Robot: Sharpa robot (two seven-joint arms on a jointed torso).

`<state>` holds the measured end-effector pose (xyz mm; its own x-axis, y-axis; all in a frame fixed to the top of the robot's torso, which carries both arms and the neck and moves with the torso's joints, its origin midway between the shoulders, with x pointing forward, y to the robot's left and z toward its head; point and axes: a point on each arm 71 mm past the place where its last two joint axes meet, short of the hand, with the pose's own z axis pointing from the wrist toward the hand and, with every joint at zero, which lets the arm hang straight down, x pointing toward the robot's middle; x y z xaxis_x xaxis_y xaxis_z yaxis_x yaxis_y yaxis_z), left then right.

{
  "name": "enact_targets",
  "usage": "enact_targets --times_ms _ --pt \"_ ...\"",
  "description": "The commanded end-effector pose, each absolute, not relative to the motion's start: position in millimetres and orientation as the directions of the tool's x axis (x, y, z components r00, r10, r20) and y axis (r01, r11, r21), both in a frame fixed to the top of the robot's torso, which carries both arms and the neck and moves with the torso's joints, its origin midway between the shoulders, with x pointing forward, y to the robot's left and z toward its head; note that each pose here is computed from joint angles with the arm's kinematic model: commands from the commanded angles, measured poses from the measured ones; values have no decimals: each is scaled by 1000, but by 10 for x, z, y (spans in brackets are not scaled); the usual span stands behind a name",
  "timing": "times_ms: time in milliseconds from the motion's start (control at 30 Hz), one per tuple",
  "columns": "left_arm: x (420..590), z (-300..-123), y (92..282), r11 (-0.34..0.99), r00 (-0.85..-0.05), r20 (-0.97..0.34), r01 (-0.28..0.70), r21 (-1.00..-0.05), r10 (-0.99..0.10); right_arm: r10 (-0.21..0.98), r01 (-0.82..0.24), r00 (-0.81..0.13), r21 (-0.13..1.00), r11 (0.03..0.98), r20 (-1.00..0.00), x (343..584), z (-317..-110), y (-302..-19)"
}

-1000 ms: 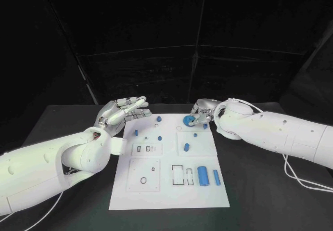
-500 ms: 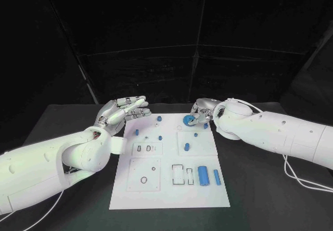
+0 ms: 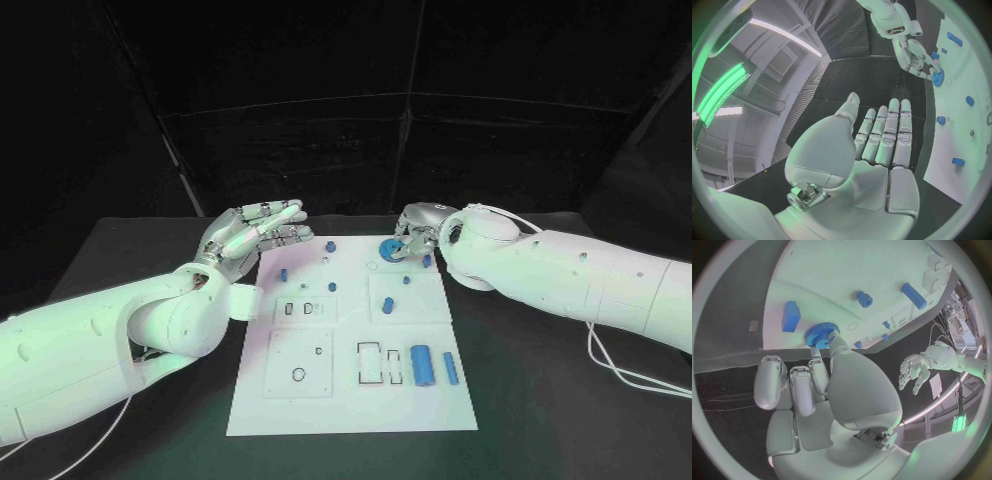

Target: Assemble the parts on the task board

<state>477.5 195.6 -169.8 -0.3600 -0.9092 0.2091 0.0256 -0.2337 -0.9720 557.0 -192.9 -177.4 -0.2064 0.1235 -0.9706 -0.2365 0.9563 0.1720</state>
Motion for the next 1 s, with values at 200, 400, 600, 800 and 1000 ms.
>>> enact_targets --times_ms 200,400,600,800,1000 --pt "4776 -1686 1938 -242 -371 216 25 -970 -903 100 -261 -160 140 955 -982 5565 -1744 -1862" --pt "4775 -1687 1936 -243 -375 218 22 -970 -901 112 -277 -144 149 949 -983 5542 -1728 -1822" --pt "4782 -1689 1948 -243 -373 217 23 -970 -902 150 -313 -99 174 934 -984 5454 -1671 -1721" --pt "4788 -1692 1961 -241 -370 216 23 -970 -904 174 -362 -52 181 914 -983 5325 -1593 -1544" --pt "4791 -1693 1964 -241 -369 215 24 -970 -904 179 -390 -37 179 903 -983 5283 -1565 -1360"
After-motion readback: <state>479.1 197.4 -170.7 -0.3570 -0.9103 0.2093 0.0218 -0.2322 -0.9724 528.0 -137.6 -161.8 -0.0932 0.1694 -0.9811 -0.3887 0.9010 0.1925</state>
